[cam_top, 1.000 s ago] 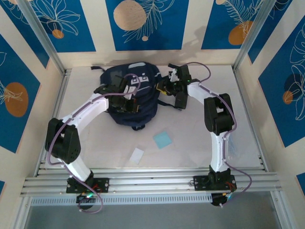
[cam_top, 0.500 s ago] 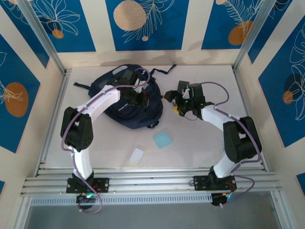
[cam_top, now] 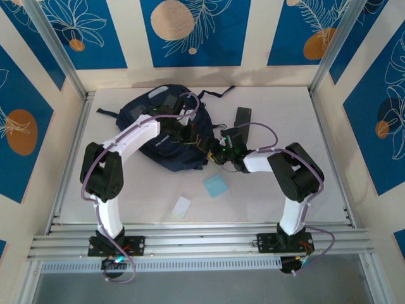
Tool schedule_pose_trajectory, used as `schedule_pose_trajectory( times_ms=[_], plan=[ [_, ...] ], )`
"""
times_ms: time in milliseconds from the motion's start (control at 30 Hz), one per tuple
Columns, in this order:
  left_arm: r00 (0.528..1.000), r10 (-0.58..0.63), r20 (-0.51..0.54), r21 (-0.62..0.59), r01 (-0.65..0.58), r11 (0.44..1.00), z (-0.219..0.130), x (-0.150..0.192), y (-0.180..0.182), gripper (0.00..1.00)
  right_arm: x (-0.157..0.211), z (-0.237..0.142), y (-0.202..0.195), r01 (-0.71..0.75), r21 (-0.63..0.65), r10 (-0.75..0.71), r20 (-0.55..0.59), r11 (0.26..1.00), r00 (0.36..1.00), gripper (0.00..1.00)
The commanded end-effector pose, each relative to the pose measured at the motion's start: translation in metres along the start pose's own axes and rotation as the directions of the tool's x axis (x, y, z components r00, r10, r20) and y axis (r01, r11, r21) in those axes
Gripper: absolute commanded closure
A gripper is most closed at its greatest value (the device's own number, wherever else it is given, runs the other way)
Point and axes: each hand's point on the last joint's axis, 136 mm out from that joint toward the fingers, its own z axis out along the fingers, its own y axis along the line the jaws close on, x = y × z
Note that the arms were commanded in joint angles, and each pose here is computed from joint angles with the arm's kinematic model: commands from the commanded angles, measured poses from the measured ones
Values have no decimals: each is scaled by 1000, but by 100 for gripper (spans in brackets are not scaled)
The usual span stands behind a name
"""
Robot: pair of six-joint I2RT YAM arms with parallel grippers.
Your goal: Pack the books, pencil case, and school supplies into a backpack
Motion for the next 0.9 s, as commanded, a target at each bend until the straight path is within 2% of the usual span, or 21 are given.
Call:
schedule_pose_trajectory(
  times_ms=[0, 200, 300, 433, 567, 867],
  plan=[
    [1000, 23, -8, 94, -23, 995, -19, 19, -28, 100, -26, 10, 10, -22, -41, 27, 131, 999, 991, 100],
    [995, -44, -93, 15, 46, 999, -13, 72, 4, 100, -34, 1, 12, -16, -32, 21, 191, 999, 981, 100],
    [994, -48, -96, -78, 40, 996, -22, 88, 24, 100, -35, -2, 9, -10, 6, 9, 195, 1000, 981, 100],
    [998, -29, -59, -236, 14, 972, -43, 88, 57, 100, -37, -9, 4, 14, 54, -24, 201, 998, 979, 100],
    [997, -32, -65, -320, 9, 947, -57, 86, 86, 100, -40, -18, 3, 40, 68, -53, 201, 997, 978, 100],
    [978, -8, -207, -418, -81, 905, -79, 102, 126, 100, -57, -35, -1, 81, 79, -94, 181, 994, 979, 100]
  ],
)
